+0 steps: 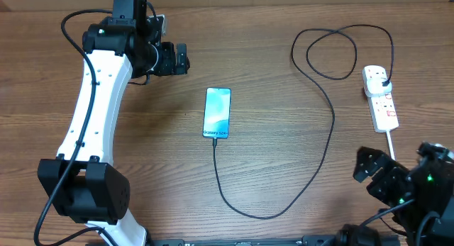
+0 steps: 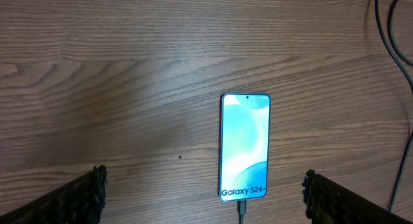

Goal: Plug charger to phone and switch on socket

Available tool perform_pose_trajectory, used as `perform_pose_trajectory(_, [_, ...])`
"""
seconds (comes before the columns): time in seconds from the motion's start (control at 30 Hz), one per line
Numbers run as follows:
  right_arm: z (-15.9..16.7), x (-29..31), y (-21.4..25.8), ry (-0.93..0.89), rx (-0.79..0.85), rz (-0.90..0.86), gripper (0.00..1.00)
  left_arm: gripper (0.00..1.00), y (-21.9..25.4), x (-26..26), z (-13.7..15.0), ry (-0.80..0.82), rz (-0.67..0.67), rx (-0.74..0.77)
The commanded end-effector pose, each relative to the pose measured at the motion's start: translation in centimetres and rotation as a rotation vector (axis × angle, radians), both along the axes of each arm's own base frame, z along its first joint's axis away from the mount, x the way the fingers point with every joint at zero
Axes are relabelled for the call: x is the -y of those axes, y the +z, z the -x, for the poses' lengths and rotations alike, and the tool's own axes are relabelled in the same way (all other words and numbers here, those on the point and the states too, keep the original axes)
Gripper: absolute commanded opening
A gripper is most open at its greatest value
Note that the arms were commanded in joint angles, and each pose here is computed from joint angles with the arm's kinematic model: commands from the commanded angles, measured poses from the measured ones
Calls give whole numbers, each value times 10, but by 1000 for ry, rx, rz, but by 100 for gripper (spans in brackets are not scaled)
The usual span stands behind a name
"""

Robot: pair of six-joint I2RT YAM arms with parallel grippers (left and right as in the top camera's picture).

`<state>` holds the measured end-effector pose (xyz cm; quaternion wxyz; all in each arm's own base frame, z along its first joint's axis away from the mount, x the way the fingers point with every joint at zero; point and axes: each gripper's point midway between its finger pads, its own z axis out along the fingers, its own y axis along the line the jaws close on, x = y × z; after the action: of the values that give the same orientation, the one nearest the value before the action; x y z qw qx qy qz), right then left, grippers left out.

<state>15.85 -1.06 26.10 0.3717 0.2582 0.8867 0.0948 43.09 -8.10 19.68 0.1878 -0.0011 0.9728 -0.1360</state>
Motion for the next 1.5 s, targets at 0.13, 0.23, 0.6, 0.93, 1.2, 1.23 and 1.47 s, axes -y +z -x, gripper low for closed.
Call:
perform_pose_trajectory(0.13, [-19, -42, 2, 376, 235, 106, 100, 100, -2, 0, -2, -18, -11, 2])
perform_pose_trajectory(0.23, [-26, -53, 2, 452, 373, 165, 100, 100, -2, 0, -2, -18, -11, 2])
perform_pose_trajectory(0.6, [-58, -55, -34, 455, 701, 278, 100, 100, -2, 0, -2, -18, -11, 2])
perform_pose_trajectory(0.93, [-76, -56, -50, 457, 888, 391, 100, 100, -2, 0, -2, -18, -11, 2])
perform_pose_trajectory(1.2, [-82, -56, -69, 476, 894, 455, 100, 100, -2, 0, -2, -18, -11, 2])
perform_pose_trajectory(1.23, [-82, -55, -71, 476, 883, 452, 100, 100, -2, 0, -2, -18, -11, 2])
perform_pose_trajectory(1.47, [-84, -48, -87, 449, 806, 451, 100, 100, -2, 0, -2, -18, -11, 2])
